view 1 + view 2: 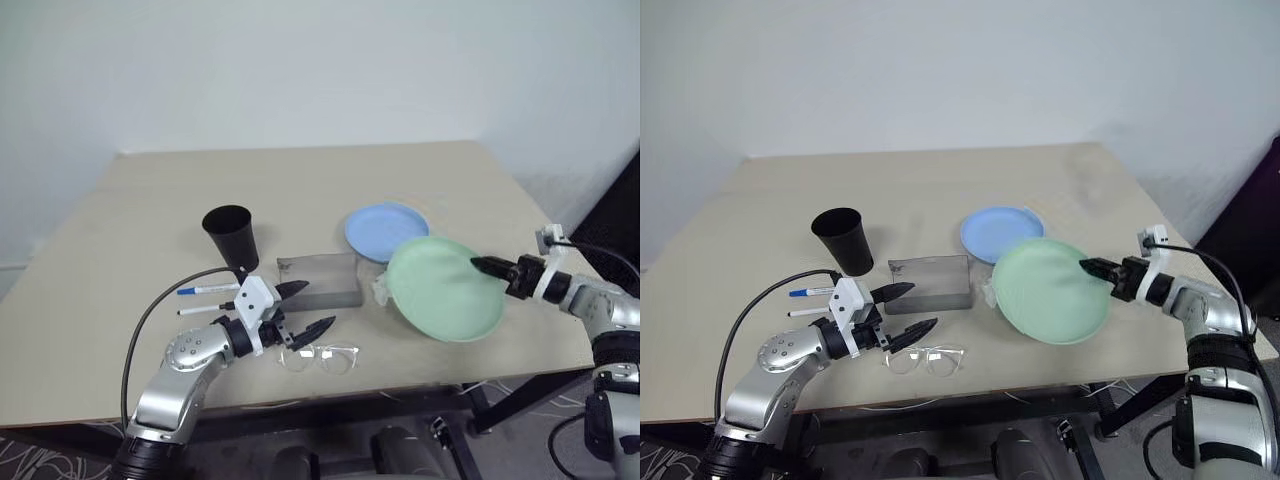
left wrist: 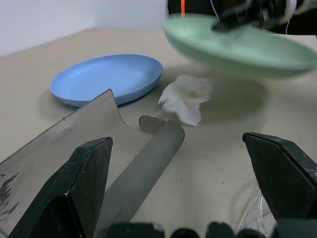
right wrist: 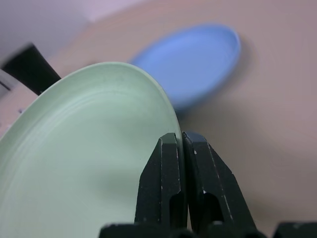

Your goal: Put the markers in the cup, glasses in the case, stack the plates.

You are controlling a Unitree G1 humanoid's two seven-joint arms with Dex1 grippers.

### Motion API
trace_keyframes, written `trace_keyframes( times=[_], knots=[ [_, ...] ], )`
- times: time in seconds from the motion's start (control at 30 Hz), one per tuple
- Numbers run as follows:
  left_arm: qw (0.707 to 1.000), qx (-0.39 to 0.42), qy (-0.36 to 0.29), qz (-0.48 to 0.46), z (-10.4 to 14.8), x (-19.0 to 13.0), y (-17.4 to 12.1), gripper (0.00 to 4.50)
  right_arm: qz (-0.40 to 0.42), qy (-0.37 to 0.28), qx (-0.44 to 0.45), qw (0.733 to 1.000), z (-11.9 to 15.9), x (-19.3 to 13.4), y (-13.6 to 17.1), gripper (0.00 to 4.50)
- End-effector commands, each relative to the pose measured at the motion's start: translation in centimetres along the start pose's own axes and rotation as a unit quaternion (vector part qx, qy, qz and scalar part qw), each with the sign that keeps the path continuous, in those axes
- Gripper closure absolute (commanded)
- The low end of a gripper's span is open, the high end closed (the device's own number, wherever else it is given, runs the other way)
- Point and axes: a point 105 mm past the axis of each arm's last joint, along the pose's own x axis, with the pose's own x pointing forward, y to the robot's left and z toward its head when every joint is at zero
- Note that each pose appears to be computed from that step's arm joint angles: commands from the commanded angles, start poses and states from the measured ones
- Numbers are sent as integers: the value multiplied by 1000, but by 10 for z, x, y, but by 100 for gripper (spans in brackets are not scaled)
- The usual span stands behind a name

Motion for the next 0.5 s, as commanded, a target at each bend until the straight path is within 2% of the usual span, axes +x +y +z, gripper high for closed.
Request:
trace_keyframes(
  times=[0.03, 0.27, 0.37, 0.5],
  knots=[
    [999, 27, -21, 0, 15, 2, 5, 0, 12, -58, -47, 997, 45, 16, 16, 446],
    [999, 33, -23, 4, 16, 4, 8, 0, -93, -82, -30, 992, 76, 69, 4, 446],
    [999, 36, -24, 5, 17, 5, 10, 0, -127, -68, -44, 989, 76, 86, 2, 446],
    [999, 41, -29, 9, 20, 5, 12, 0, -215, -52, -56, 974, 71, 101, -10, 446]
  ],
)
